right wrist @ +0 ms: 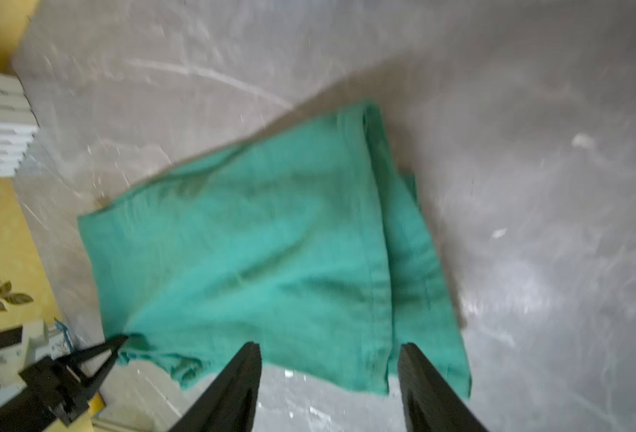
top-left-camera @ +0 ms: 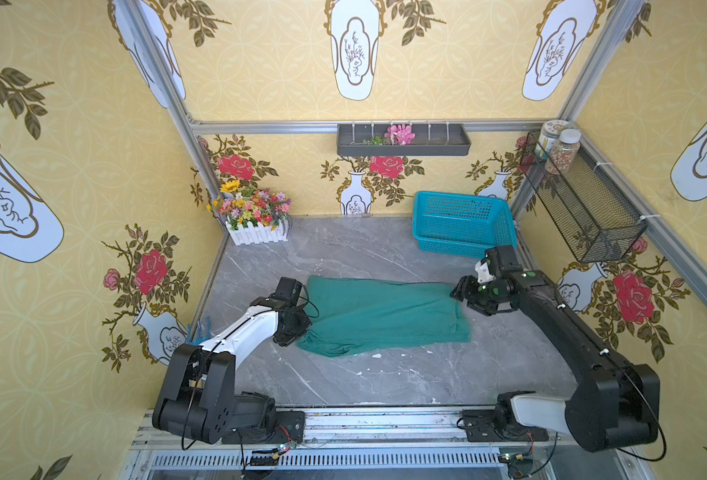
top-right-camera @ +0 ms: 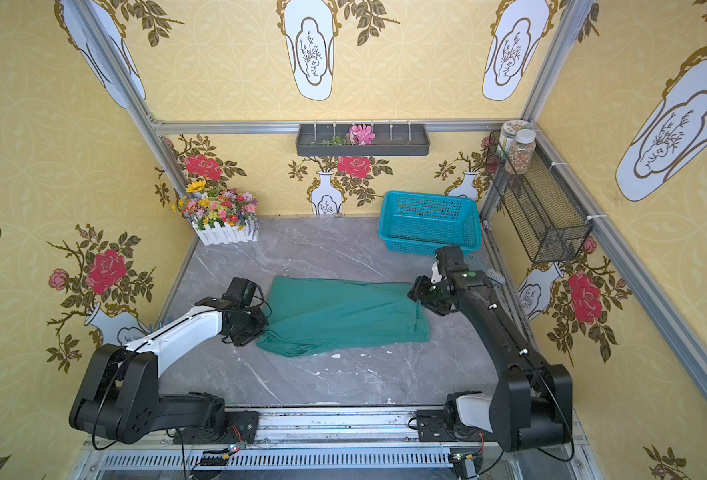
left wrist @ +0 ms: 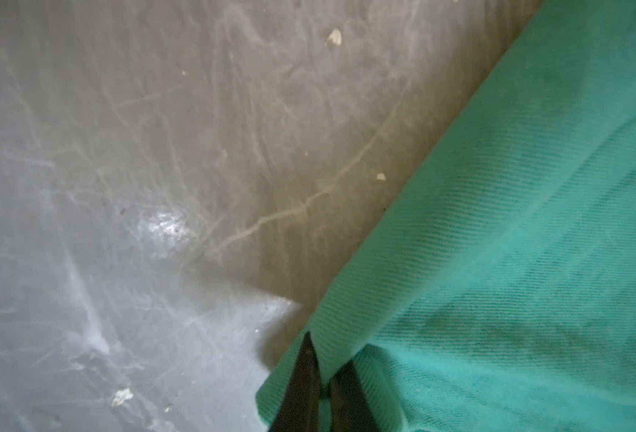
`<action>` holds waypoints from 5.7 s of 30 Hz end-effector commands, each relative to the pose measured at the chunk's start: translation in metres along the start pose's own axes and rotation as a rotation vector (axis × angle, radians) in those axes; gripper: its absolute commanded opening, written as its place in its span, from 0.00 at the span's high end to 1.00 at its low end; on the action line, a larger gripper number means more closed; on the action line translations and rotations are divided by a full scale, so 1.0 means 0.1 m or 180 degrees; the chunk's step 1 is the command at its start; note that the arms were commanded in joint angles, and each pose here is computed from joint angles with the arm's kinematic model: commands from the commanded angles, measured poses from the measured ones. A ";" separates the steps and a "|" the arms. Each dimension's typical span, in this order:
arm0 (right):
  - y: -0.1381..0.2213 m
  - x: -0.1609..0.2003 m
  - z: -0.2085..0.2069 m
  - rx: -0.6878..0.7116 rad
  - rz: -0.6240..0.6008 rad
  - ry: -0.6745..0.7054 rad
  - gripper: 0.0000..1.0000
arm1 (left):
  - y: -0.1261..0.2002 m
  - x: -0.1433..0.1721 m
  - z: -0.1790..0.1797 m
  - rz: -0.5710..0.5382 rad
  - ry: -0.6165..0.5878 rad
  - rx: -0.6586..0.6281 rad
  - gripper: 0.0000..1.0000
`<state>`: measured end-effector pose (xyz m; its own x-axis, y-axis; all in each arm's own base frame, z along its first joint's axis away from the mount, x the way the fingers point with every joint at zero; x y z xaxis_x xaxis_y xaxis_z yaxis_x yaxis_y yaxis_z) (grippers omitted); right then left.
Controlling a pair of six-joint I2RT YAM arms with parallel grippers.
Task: Roll up the long pants
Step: Adjust the long pant at the center of the board.
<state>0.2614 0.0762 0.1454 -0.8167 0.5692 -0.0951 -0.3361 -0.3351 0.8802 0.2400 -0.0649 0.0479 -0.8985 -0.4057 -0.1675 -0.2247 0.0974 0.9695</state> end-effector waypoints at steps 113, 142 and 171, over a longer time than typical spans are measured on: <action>-0.95 -0.70 0.01 0.0907 -0.0387 -0.0170 0.82 | -0.29 -0.06 -1.00 0.0357 0.0187 0.0483 0.62; -1.49 -0.11 1.00 0.0493 0.0219 0.0716 0.73 | -0.37 -0.28 -1.32 0.0432 0.0278 0.0520 0.63; -1.34 -0.52 0.73 0.0558 0.0095 0.0501 0.55 | -0.60 0.02 -0.55 0.0538 0.0613 0.0057 0.66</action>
<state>0.3821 0.1356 0.0744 -0.8923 0.4184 -0.1694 -0.2532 -0.1532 0.9552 0.3168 -0.1632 0.0292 -0.8570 -0.5153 -0.0065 -0.2590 0.4198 0.8699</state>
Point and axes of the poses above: each gripper's point midway between its finger pads, its own y axis back along the fingers, its own z axis along the line the jaws close on, x = y × z, the point moved 2 cm from there along y, back along the fingers, and after that the axes turned 11 degrees about -y, right-handed, at the moved point
